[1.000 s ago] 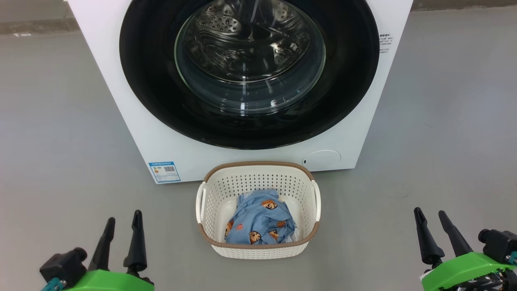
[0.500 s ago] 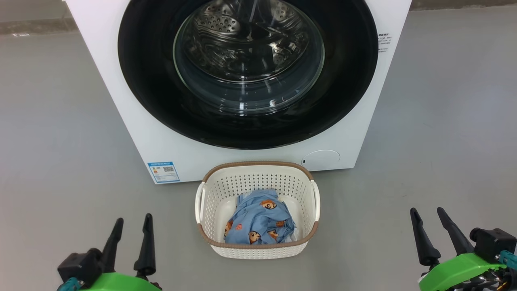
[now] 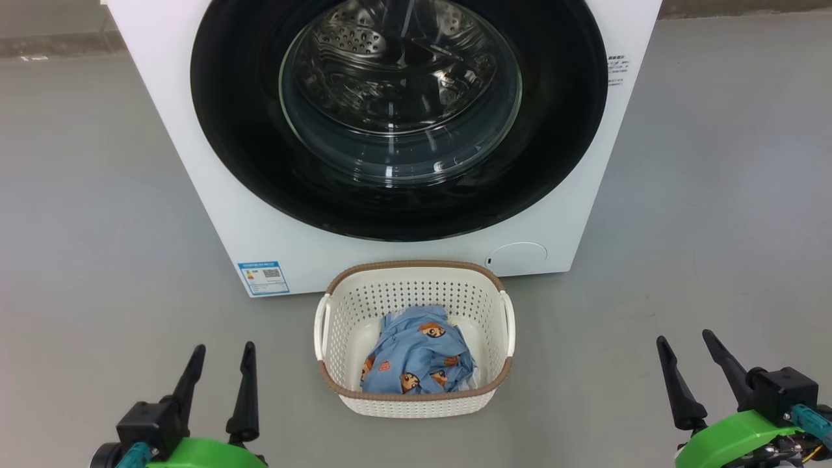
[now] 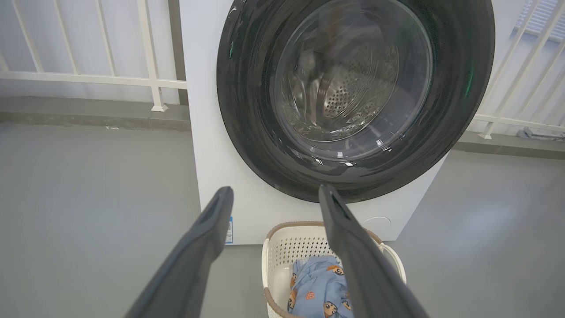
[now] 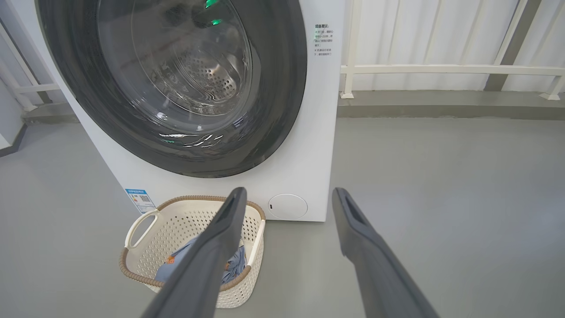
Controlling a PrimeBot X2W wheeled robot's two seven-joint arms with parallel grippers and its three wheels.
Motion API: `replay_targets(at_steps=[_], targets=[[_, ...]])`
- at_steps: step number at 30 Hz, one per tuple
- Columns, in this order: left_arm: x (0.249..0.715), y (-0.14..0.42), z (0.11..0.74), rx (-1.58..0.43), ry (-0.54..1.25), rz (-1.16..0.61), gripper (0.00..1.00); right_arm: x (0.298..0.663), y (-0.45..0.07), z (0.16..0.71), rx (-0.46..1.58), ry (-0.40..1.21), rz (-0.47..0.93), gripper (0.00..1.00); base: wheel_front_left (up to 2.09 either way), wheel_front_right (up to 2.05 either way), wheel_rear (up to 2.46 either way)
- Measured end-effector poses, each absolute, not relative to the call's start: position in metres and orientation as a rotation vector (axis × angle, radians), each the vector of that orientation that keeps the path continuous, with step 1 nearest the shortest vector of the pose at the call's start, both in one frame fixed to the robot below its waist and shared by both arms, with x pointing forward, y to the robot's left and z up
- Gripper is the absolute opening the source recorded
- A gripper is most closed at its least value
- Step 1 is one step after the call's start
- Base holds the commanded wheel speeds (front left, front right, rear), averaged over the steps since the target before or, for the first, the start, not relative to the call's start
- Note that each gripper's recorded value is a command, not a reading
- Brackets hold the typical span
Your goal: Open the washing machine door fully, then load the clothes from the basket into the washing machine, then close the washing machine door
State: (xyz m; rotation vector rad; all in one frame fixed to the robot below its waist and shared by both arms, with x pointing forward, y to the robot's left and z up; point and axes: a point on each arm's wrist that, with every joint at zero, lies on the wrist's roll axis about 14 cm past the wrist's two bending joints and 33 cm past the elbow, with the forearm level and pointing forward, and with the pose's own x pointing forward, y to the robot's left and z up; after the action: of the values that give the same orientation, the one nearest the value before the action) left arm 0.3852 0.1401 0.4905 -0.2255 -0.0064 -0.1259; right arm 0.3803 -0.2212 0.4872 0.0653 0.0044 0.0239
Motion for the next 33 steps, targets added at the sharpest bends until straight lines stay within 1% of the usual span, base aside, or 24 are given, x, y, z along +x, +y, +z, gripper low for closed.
replay_targets(at_steps=[33], targets=[[0.386, 0.137, 0.479, -0.198, 0.029, -0.127, 1.00, 0.384, -0.223, 0.493, 0.063, -0.013, 0.020, 1.00, 0.00, 0.00, 0.00]])
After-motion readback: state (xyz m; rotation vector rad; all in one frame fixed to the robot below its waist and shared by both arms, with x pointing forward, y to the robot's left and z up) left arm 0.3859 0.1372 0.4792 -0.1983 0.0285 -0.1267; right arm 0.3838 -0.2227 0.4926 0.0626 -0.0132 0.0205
